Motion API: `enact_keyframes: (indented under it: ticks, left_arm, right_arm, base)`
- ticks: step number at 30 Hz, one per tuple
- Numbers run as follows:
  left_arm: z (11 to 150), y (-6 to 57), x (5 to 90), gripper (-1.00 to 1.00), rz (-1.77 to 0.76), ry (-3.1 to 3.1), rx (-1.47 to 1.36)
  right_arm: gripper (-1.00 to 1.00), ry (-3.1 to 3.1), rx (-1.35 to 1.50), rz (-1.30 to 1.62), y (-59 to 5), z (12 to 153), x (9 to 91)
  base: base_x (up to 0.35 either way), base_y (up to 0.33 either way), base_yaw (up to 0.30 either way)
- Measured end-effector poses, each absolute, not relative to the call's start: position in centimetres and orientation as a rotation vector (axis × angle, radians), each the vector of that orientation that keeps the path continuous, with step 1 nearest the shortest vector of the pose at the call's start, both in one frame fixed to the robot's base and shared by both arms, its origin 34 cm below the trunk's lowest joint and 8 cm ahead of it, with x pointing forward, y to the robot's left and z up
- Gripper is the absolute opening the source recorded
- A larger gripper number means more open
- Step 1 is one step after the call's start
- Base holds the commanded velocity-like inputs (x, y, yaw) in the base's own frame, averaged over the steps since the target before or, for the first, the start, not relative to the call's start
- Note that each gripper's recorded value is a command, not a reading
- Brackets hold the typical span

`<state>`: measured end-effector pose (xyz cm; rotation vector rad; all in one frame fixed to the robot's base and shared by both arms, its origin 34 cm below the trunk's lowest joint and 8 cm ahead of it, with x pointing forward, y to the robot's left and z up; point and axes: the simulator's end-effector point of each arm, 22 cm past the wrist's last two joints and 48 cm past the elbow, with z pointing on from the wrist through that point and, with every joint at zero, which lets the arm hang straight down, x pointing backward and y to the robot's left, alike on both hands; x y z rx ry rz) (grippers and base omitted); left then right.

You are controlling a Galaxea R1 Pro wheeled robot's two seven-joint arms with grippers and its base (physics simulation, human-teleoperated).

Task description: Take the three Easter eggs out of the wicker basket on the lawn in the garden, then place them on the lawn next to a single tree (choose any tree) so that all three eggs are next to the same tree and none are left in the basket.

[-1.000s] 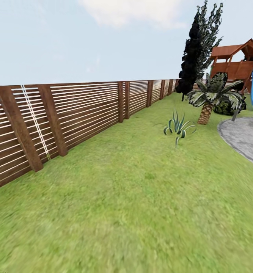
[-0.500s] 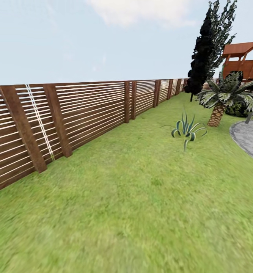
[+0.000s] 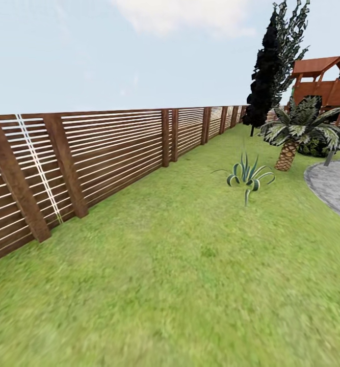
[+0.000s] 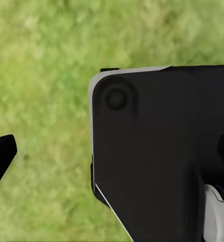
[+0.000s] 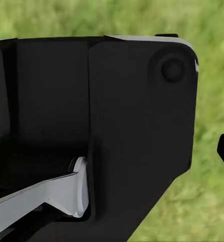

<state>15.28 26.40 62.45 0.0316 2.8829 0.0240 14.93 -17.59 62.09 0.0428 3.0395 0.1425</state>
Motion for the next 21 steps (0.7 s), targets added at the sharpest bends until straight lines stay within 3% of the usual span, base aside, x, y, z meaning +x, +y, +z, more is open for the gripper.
enact_keyframes:
  ticks: [10, 21]
  left_arm:
    - [62.46, 26.51, 15.38, 1.00, 0.026, 2.880, 0.031]
    - [62.48, 26.57, 15.42, 1.00, 0.027, 2.878, 0.029]
  right_arm:
    - [1.00, 3.040, 0.041, 0.143, -17.59, 62.08, 14.93]
    - [1.00, 3.040, 0.040, 0.143, -17.56, 62.09, 14.91]
  base:
    - [0.241, 0.000, -0.001]
    - [0.241, 0.025, 0.113]
